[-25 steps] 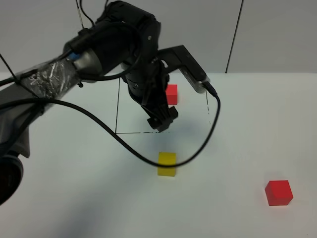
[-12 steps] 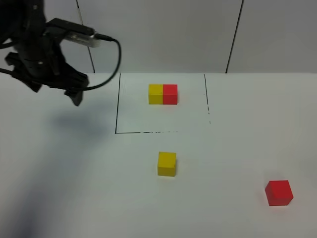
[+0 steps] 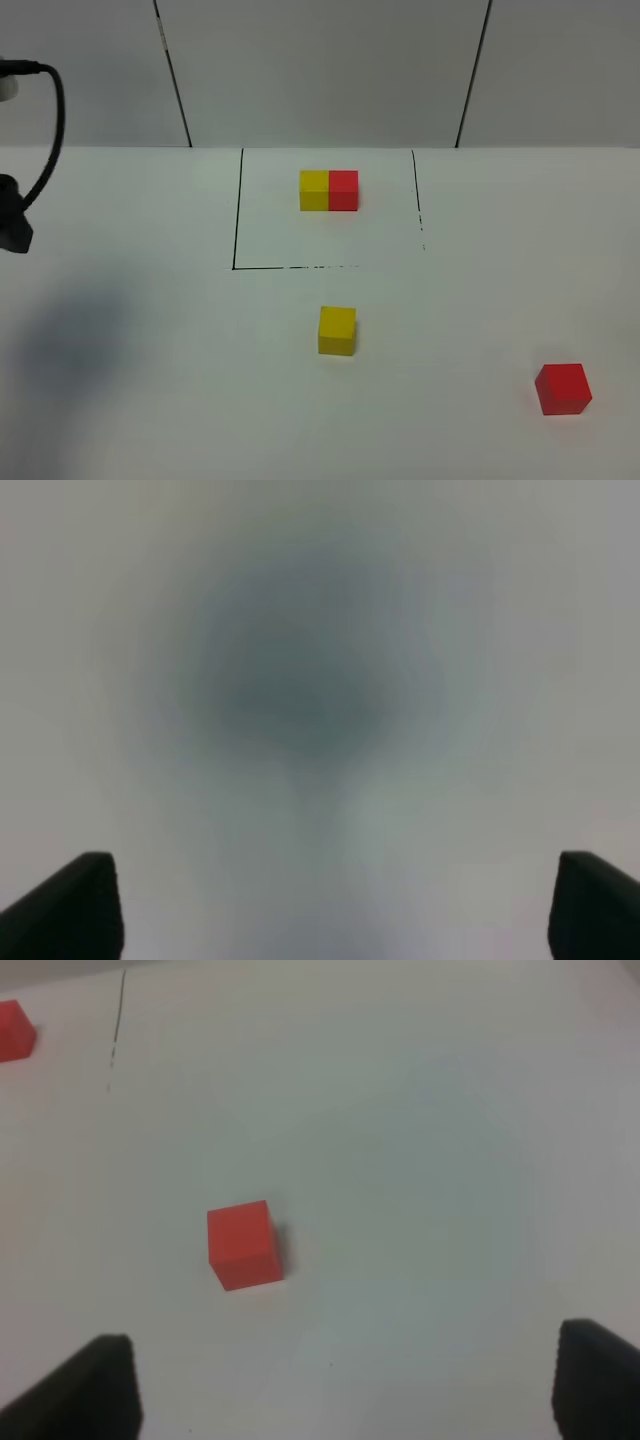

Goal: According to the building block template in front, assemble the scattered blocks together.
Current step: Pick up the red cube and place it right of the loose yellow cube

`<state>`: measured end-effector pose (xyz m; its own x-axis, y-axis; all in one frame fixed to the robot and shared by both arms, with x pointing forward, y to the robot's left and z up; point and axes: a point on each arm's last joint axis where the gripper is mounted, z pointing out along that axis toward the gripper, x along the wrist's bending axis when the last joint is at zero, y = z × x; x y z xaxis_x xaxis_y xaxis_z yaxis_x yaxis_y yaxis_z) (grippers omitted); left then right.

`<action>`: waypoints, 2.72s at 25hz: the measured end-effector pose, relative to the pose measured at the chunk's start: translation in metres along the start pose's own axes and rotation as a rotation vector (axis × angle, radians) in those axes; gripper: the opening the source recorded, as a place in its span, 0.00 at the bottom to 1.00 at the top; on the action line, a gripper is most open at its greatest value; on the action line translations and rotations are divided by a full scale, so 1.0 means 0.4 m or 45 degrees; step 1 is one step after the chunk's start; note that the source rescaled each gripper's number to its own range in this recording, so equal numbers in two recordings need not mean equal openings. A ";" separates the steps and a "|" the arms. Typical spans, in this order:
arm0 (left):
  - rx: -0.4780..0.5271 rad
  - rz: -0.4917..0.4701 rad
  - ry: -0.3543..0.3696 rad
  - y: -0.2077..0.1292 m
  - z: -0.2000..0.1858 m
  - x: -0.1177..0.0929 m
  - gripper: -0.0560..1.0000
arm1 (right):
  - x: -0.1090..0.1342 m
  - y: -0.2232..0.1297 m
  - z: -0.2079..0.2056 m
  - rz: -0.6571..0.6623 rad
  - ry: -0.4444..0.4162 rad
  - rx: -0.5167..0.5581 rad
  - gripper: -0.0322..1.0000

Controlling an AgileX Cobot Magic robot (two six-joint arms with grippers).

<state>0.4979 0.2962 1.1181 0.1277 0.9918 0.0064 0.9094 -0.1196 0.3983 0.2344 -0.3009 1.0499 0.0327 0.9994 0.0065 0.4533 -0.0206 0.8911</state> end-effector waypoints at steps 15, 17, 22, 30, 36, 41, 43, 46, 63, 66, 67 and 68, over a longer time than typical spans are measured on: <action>-0.495 -0.099 -0.060 -0.472 -0.145 -0.077 0.77 | 0.000 0.000 0.000 0.000 0.000 0.000 0.67; -0.538 -0.095 -0.057 -0.522 -0.131 -0.083 0.76 | 0.000 0.000 0.000 0.000 0.000 0.000 0.67; -0.674 -0.084 -0.058 -0.612 -0.113 -0.094 0.75 | 0.000 0.000 0.000 0.000 0.000 0.000 0.67; -0.794 -0.037 -0.081 -0.662 -0.122 -0.107 0.69 | 0.000 0.000 0.000 0.000 0.000 0.000 0.67; -0.762 -0.023 -0.098 -0.686 -0.103 -0.112 0.69 | 0.000 0.000 0.000 0.000 0.000 0.000 0.67; -0.755 -0.018 -0.105 -0.687 -0.100 -0.113 0.68 | 0.000 0.000 0.000 0.000 0.000 0.000 0.67; -0.754 -0.009 -0.111 -0.687 -0.100 -0.113 0.68 | 0.000 0.000 0.000 0.000 0.000 0.000 0.67; -0.755 0.016 -0.134 -0.689 -0.101 -0.113 0.68 | 0.000 0.000 0.000 0.000 0.000 0.000 0.67; -0.754 0.031 -0.148 -0.689 -0.101 -0.112 0.68 | 0.000 0.000 0.000 0.000 0.000 0.000 0.67; -0.754 0.031 -0.148 -0.689 -0.101 -0.112 0.68 | 0.000 0.000 0.000 0.000 0.000 0.000 0.67; -0.754 0.031 -0.148 -0.689 -0.101 -0.112 0.68 | 0.000 0.000 0.000 0.000 0.000 0.000 0.67; -0.754 0.031 -0.148 -0.689 -0.101 -0.112 0.68 | 0.000 0.000 0.000 0.000 0.000 0.000 0.67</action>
<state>0.2254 0.2864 1.0450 0.2186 0.9737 -0.0650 0.5347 -0.0638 0.8426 0.2344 -0.3009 1.0499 0.0327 0.9994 0.0065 0.4533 -0.0206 0.8911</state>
